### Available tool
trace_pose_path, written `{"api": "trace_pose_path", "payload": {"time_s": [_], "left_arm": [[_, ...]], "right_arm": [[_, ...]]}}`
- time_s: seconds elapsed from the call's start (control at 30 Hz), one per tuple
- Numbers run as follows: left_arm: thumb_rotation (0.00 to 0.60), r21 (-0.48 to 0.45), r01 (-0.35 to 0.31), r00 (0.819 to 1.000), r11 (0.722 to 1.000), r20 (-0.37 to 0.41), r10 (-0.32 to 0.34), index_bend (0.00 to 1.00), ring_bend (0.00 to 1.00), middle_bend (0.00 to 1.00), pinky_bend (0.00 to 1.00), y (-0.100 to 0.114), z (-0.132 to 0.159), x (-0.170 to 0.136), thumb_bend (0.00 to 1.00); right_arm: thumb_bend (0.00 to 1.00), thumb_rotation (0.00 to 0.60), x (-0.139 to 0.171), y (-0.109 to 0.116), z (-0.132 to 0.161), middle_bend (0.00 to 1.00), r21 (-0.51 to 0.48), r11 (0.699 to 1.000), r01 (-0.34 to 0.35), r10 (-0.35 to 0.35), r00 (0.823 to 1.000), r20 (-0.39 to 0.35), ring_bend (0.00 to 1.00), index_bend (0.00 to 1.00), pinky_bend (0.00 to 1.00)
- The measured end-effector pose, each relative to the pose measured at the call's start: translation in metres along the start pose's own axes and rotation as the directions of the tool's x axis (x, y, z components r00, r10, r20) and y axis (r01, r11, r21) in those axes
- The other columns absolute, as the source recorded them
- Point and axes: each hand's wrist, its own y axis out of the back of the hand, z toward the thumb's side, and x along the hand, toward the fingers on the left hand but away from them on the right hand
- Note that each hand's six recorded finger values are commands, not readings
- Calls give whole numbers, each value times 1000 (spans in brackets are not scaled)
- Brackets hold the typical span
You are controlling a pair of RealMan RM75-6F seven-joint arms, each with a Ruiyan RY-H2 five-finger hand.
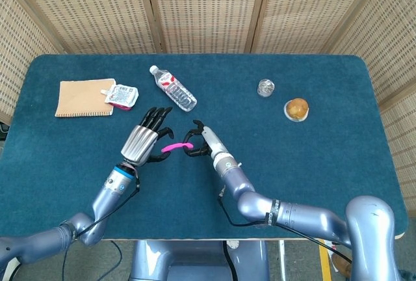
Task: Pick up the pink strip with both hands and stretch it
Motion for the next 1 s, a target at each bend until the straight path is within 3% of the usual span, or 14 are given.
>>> {"api": "trace_pose_path", "payload": {"time_s": [1.0], "left_arm": [[600, -3, 8, 1000, 1000, -5, -8, 487, 0, 0, 0, -8, 7, 3, 329]], "right_arm": [[658, 600, 1, 2, -1, 82, -2, 1000, -4, 4, 1000, -2, 0, 704, 0]]}}
